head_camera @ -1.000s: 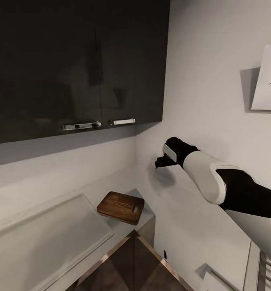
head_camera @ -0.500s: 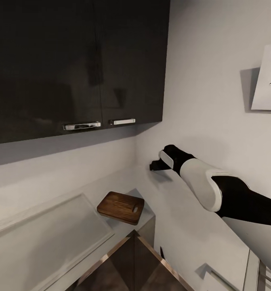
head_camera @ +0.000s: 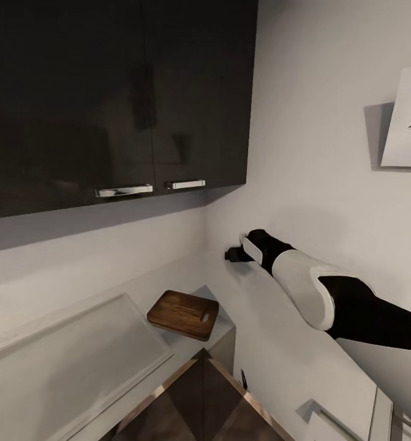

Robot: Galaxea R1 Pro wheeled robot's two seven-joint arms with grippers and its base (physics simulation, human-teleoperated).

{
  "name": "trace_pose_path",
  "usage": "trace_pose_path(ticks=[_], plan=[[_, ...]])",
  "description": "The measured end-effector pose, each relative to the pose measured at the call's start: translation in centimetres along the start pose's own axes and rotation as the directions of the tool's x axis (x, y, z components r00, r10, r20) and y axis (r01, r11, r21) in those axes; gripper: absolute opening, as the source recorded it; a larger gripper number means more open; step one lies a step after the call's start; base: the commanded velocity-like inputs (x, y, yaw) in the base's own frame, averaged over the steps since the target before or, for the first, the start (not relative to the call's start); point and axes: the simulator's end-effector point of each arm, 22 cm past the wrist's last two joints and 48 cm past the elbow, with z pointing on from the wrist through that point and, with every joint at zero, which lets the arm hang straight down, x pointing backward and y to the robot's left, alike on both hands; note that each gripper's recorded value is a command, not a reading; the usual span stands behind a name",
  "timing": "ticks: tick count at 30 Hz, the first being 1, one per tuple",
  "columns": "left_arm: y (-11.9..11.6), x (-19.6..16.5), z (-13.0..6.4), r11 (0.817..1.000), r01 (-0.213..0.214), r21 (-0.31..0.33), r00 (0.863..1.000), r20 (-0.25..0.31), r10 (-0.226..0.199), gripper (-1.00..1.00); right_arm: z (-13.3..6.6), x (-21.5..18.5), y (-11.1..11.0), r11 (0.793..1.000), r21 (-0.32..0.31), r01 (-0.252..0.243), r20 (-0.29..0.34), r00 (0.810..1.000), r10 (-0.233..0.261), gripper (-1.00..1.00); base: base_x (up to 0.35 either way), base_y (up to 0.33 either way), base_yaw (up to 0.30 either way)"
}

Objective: In the kitchen, take the Vidalia onion out of the sink, dice it on the chopping board with the paring knife, put the diced onion into the bowl on the countertop, then place both the paring knife and the chopping board into the sink.

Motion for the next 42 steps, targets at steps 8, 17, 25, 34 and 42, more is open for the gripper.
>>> trace_pose_path(ticks=[8,17,25,34,42], plan=[[0.1,0.0,0.0,1.000,0.001,-0.003,1.000,-0.001,-0.001,1.00,1.1,2.6,2.5,0.994,-0.111,-0.010,-0.024,1.000,0.008,1.00,0.000,0.000,0.000],[0.2,0.5,-0.1,1.000,0.000,-0.006,1.000,-0.013,0.000,1.00,2.3,4.9,3.4,0.988,-0.151,-0.019,-0.064,0.998,0.009,1.00,0.000,0.000,0.000],[0.0,1.0,-0.2,1.000,0.000,-0.004,1.000,-0.026,0.000,1.00,3.2,6.2,3.4,0.988,-0.152,-0.024,-0.091,0.996,0.010,1.00,0.000,0.000,0.000],[0.0,1.6,-0.3,1.000,-0.001,-0.004,0.999,-0.042,0.001,1.00,4.3,8.0,3.4,0.988,-0.152,-0.032,-0.122,0.992,0.013,1.00,0.000,0.000,0.000],[0.0,2.0,-0.4,1.000,-0.002,-0.005,0.999,-0.054,0.002,1.00,5.0,8.8,3.4,0.988,-0.152,-0.036,-0.137,0.990,0.015,1.00,0.000,0.000,0.000]])
